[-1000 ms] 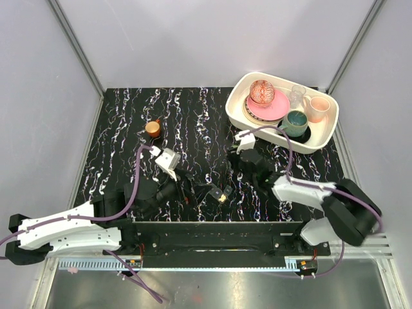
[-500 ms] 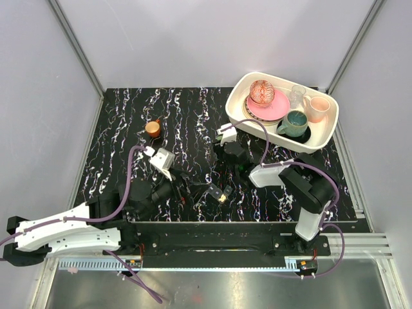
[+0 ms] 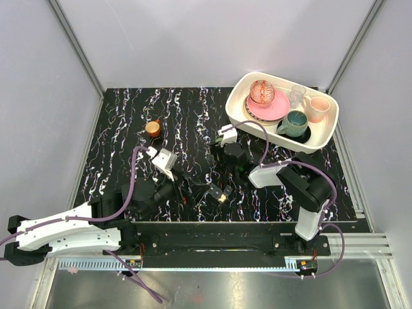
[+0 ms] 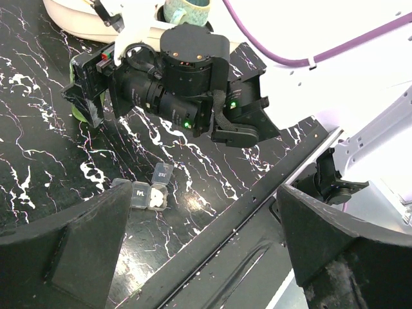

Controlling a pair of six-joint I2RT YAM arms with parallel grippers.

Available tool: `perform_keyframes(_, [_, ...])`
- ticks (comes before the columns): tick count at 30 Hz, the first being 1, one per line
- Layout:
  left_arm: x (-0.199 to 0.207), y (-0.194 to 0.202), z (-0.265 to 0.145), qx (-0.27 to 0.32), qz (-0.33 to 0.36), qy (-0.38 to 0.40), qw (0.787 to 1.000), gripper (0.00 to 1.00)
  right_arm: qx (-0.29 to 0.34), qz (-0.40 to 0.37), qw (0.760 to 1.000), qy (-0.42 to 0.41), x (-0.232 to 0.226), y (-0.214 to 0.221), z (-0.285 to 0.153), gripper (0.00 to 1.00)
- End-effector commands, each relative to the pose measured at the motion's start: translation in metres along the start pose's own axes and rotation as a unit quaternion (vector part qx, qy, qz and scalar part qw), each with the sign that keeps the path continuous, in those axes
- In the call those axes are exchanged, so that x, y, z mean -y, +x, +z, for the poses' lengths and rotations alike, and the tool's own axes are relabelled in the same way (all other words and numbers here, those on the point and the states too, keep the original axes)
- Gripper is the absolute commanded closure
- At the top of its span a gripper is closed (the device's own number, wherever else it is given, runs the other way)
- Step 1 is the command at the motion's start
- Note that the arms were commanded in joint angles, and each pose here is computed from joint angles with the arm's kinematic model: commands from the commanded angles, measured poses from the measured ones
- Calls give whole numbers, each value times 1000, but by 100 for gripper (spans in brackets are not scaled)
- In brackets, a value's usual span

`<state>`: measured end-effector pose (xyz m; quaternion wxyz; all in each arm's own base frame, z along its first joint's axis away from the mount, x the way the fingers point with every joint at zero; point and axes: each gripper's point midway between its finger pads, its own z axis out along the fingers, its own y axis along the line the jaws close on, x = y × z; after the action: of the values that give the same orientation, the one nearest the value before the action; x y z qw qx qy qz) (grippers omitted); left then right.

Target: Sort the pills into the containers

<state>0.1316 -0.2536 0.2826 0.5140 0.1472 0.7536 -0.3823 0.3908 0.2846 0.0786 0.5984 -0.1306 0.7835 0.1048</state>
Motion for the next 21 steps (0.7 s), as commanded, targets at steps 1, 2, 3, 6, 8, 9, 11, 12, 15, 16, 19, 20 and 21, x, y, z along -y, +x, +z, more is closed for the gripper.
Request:
perform_keyframes(1, [-2,-4,3,15,-10,-8,1000,1,45,29,999,-4,0,-46,-10,16])
perform_keyframes(2, [-1,-5,3,16,-11,-7,1000,1,38,27,999,-6,-1,-46,-11,14])
perform_keyframes(3, [-2,-4,3,15,-10,-8,1000,1,43,30,999,-12,-3,-54,-13,13])
perform_keyframes(6, [-3,-4,3,16,-12,-10,1000,1,54,36,998,-14,-2,-75,-19,9])
perform_keyframes(8, [-6,-2,2,16,-16,-15,1000,1,60,38,997,-9,-1,-97,-25,7])
perform_keyframes(9, [-10,-2,2,18,-18,-27,999,1,63,41,997,-6,0,-106,-28,6])
perform_keyframes(11, [-18,3,1,13,-24,-47,999,1,65,51,996,17,10,-132,-40,5])
perform_keyframes(12, [-23,4,1,15,-26,-58,998,1,61,63,996,22,12,-140,-45,5])
perform_keyframes(15, [-31,15,4,9,-26,-72,997,1,38,92,994,34,20,-159,-68,6])
perform_keyframes(16, [-33,18,6,7,-27,-75,997,1,26,97,994,37,25,-163,-84,6])
perform_keyframes(19, [-38,37,17,-16,-21,-79,997,1,3,134,991,20,30,-161,-120,9])
perform_keyframes(20, [-36,44,21,-26,-22,-69,997,1,-1,154,988,4,26,-160,-130,12])
perform_keyframes(21, [-41,52,28,-36,-18,-76,996,1,-4,163,987,-6,26,-158,-140,14])
